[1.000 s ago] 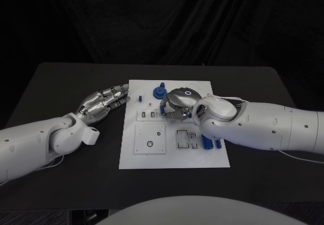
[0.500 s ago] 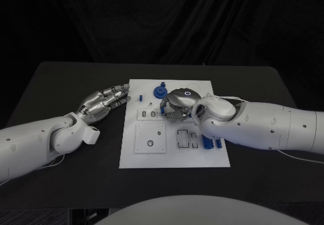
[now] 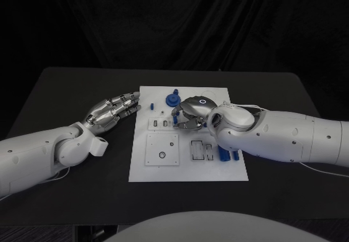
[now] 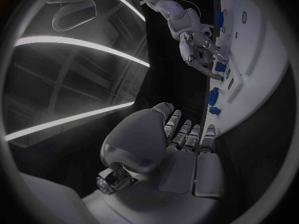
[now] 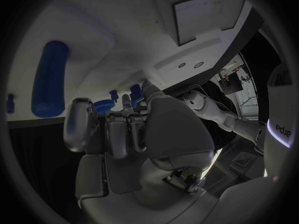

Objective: Assemble the parts on the task board

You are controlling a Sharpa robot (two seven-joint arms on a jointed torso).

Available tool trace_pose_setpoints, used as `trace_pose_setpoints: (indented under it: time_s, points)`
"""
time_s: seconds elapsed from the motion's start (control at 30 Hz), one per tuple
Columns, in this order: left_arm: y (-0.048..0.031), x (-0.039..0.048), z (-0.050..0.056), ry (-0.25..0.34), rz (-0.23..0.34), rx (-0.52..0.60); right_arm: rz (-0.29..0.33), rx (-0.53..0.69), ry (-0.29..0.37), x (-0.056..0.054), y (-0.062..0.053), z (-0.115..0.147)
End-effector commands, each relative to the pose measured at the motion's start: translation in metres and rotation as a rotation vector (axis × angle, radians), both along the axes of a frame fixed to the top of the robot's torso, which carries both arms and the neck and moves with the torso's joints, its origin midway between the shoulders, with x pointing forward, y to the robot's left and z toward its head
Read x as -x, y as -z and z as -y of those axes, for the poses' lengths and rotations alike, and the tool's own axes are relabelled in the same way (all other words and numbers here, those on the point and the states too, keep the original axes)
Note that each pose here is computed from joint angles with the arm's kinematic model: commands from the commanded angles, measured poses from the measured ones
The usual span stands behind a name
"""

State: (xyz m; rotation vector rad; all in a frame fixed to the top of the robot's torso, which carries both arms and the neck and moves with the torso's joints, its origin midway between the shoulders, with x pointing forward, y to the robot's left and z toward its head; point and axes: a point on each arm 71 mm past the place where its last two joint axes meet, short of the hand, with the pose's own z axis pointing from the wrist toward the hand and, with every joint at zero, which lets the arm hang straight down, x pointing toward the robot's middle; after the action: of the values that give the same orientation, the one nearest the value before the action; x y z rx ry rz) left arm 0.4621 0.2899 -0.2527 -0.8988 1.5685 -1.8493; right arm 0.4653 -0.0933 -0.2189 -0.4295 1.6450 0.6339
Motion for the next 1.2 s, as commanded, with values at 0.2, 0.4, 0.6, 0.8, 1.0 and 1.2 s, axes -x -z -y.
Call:
trace_pose_setpoints:
  time_s: [0.2, 0.4, 0.6, 0.8, 1.0, 1.2]
  points:
    - [-0.0062, 0.0005, 0.000, -0.018, 0.073, 0.060, 0.029, -0.033, -0.014, 0.002, -0.001, 0.003]
    - [-0.0078, 0.0023, 0.001, -0.045, 0.093, 0.054, 0.074, -0.087, -0.029, 0.005, -0.007, 0.009]
    - [-0.0144, 0.0081, 0.002, -0.069, 0.111, 0.048, 0.131, -0.136, -0.032, 0.006, -0.025, 0.019]
    - [-0.0289, 0.0069, 0.003, -0.092, 0.125, 0.019, 0.189, -0.155, -0.026, 0.004, -0.047, 0.038]
    - [-0.0417, -0.0016, 0.006, -0.102, 0.105, -0.038, 0.193, -0.115, 0.012, -0.003, -0.050, 0.061]
    - [-0.0445, -0.0101, 0.005, -0.093, 0.073, -0.076, 0.160, -0.049, 0.068, -0.014, -0.043, 0.083]
